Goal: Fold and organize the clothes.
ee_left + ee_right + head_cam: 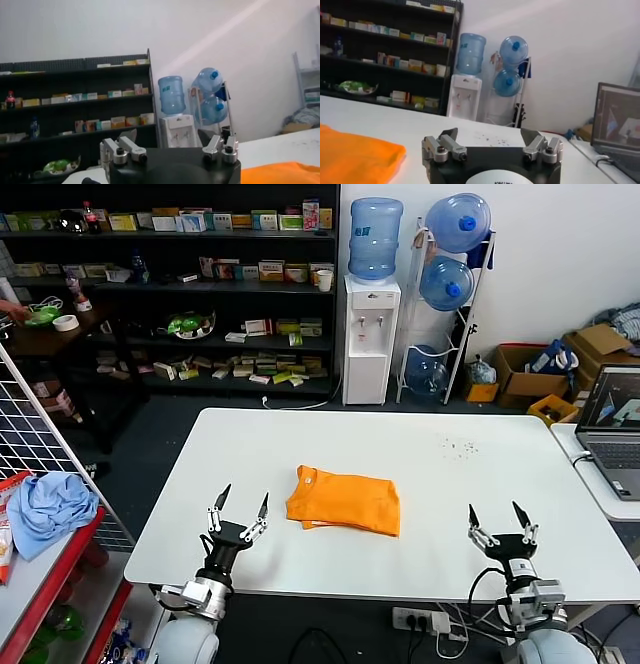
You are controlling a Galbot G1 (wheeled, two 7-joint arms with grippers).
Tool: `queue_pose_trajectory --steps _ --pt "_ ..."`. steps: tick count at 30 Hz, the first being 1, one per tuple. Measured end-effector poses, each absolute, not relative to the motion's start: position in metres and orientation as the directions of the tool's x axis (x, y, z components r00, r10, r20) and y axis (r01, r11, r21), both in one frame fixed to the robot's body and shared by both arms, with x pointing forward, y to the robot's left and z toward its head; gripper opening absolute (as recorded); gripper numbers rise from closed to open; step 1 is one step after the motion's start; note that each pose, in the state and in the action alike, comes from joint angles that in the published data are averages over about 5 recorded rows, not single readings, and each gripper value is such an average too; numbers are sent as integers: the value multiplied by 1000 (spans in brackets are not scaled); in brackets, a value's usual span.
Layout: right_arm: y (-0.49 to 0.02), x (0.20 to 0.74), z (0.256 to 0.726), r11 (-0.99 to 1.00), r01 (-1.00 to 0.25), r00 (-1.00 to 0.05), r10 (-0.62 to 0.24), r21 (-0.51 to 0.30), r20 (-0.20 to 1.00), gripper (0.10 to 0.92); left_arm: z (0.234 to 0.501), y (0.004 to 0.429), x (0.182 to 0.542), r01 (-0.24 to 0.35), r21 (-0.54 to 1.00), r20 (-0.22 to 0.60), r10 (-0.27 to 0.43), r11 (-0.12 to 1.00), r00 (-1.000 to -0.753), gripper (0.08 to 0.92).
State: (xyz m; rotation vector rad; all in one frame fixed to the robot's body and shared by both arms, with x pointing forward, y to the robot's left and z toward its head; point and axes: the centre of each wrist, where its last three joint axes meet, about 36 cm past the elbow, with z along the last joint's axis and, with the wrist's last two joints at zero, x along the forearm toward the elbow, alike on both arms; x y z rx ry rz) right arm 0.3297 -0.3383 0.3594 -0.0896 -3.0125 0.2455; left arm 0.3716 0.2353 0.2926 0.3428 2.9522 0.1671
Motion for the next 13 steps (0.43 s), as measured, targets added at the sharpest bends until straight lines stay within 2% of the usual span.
queue_pose_trajectory --steps 13 --pt "-341 317 367 984 48 -991 67 -170 112 823 297 241 367 225 159 -137 247 961 -959 823"
